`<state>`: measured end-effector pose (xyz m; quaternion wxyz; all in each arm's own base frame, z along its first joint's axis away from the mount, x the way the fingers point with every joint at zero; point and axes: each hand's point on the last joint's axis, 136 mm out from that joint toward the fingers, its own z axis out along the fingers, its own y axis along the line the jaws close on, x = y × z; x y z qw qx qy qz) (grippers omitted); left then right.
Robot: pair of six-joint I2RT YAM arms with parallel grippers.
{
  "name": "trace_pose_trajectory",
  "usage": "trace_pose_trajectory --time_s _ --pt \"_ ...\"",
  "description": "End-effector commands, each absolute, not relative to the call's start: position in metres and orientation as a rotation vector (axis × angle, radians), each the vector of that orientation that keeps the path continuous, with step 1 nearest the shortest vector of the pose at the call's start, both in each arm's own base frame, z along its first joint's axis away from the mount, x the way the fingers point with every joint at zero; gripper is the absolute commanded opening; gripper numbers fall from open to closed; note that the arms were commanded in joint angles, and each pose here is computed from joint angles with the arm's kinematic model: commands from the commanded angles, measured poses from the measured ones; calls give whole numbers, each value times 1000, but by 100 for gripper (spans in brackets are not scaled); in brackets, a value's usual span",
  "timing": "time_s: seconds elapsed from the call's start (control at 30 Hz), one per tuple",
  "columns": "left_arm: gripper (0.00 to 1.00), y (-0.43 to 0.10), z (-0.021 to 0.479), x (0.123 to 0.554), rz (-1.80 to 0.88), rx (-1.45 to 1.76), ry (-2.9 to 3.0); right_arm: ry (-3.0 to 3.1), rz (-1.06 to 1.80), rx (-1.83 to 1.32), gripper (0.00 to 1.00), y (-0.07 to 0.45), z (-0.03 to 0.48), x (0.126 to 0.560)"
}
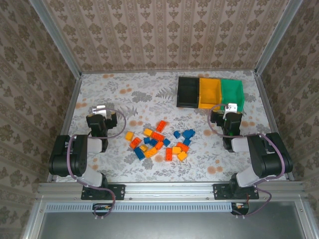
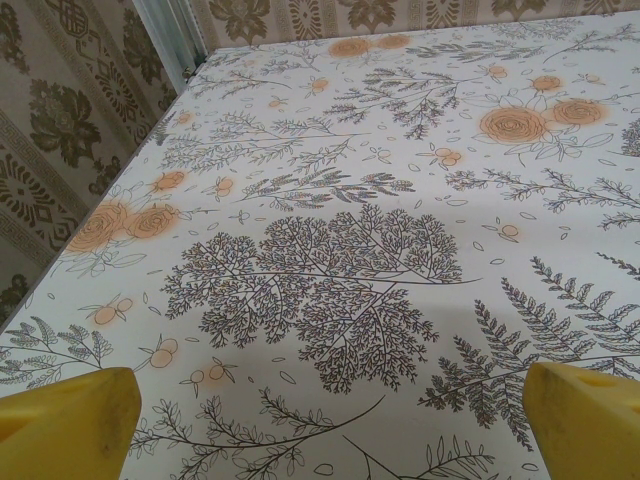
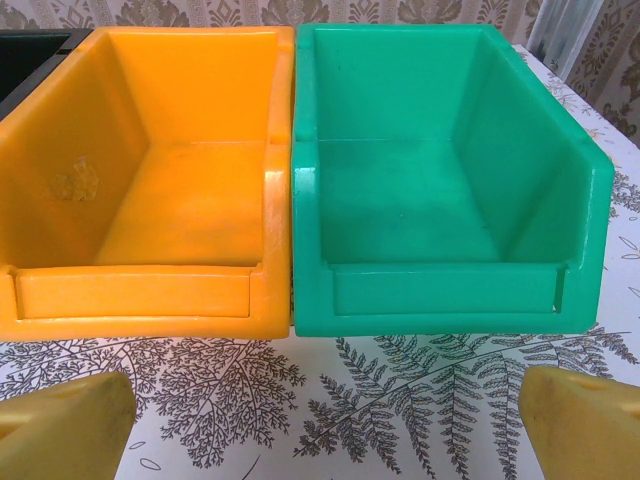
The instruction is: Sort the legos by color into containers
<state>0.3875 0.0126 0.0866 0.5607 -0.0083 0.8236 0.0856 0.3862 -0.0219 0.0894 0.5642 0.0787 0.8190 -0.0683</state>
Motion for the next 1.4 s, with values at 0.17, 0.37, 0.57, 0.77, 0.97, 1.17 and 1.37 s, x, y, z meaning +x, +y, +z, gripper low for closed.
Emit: trace_pose_trajectory --time_s 0.17,0.37,0.57,0.77,0.97,1.17,1.37 --pt "100 12 96 396 191 -9 1910 1894 -117 168 100 -21 100 396" --pt "100 12 118 390 268 -21 1882 1963 -122 171 100 -22 123 398" --pt "100 17 165 386 330 -92 1850 1957 -179 323 100 -38 150 389" --pt "100 32 214 386 156 -380 1701 1731 -283 776 100 -92 198 365" --pt "100 67 212 361 -153 -875 1666 1913 13 972 99 -95 179 381" --pt "100 41 232 374 -379 -752 1695 2207 -24 870 99 -84 155 418" --pt "99 23 229 374 -445 -748 1789 2375 100 753 97 -60 126 459"
